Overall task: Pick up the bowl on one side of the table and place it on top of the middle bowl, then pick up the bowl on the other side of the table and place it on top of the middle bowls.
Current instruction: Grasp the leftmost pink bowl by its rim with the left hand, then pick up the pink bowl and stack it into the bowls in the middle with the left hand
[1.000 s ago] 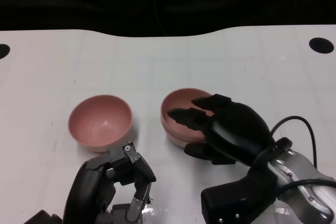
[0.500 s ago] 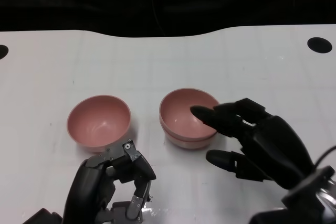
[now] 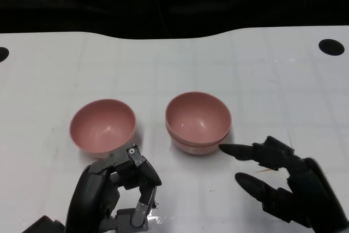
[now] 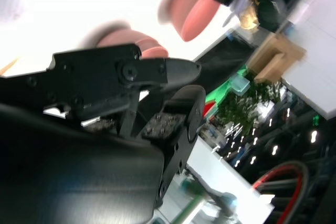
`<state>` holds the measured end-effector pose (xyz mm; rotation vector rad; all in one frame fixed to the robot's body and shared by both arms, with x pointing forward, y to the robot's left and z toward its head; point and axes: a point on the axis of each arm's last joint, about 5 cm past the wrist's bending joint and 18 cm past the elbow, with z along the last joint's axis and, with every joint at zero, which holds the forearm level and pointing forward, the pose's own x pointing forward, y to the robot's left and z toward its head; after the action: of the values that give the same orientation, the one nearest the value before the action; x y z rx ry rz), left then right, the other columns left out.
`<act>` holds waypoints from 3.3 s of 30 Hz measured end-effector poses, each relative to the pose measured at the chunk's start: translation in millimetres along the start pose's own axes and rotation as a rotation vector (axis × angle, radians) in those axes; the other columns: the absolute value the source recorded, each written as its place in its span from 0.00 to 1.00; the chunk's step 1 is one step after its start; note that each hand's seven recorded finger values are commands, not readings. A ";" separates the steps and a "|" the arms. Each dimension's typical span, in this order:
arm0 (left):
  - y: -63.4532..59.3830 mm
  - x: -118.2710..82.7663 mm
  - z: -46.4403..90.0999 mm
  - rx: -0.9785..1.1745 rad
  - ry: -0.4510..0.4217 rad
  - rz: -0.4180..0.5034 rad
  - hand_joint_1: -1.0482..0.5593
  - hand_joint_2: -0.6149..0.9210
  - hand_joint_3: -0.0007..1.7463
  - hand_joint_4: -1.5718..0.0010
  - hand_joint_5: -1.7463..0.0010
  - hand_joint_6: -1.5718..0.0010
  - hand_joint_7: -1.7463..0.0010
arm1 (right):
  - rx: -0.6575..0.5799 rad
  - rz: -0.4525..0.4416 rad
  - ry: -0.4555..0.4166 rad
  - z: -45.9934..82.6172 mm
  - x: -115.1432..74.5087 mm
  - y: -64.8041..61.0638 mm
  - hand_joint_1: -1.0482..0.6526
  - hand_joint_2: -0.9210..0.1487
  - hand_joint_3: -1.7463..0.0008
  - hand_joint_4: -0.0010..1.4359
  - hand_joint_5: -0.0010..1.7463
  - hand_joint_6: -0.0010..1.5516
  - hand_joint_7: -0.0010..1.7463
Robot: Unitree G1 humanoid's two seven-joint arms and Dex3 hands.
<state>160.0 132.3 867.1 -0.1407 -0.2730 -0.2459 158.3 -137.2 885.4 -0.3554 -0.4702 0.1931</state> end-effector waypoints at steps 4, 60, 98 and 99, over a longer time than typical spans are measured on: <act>0.0 0.0 -0.1 0.001 0.001 0.000 0.56 0.69 0.73 0.47 0.00 0.50 0.15 | 0.140 -0.077 0.066 5.9 -9.2 7.3 0.50 0.18 0.60 0.40 0.77 0.42 0.53; 34.2 70.2 40.2 1.298 0.368 -0.270 0.34 1.00 0.01 0.73 0.82 0.71 0.99 | 0.237 -0.087 0.210 -1.8 -22.7 2.0 0.61 0.56 0.11 0.63 1.00 0.53 0.85; 22.0 118.2 9.3 1.340 -0.070 -0.221 0.49 0.96 0.16 0.49 0.00 0.56 0.13 | 0.224 -0.085 0.205 -2.0 -20.4 3.0 0.62 0.59 0.10 0.64 1.00 0.54 0.84; 19.2 120.2 10.5 1.329 -0.095 -0.221 0.49 0.96 0.17 0.49 0.00 0.56 0.12 | 0.225 -0.085 0.205 -2.0 -20.4 3.0 0.62 0.59 0.09 0.64 1.00 0.54 0.84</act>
<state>274.5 126.0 909.2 1.1999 -0.4980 -0.2352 141.2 -140.4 874.3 -0.1328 -0.2576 0.1235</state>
